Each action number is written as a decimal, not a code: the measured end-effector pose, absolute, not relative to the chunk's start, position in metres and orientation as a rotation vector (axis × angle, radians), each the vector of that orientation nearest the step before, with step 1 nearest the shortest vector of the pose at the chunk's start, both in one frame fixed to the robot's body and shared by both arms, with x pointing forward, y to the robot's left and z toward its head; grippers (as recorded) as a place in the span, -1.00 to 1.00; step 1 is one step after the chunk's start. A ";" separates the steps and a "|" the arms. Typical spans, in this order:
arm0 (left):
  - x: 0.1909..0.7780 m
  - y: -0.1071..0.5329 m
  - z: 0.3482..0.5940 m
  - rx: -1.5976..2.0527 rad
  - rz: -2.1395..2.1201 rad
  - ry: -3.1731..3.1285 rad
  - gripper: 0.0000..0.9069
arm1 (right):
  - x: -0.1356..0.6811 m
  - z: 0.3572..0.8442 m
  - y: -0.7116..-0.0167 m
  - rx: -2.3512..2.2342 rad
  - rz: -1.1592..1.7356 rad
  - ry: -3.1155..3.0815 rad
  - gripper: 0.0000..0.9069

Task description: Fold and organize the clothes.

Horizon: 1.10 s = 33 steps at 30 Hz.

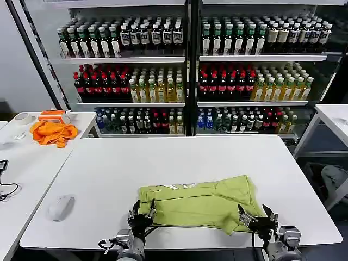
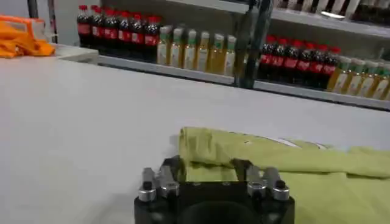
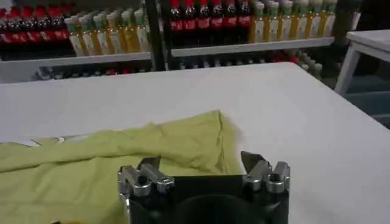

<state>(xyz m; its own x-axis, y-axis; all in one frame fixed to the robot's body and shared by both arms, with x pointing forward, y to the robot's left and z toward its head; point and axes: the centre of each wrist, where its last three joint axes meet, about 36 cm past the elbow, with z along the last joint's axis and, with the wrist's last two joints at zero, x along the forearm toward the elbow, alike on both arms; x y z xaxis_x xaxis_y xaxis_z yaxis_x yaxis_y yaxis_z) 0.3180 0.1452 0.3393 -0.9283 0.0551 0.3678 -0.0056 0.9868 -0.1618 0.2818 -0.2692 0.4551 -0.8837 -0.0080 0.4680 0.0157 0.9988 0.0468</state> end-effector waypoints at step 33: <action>0.322 0.217 0.374 0.174 0.416 -2.820 -0.96 | 0.272 0.463 -0.267 -0.022 -0.089 -2.670 1.00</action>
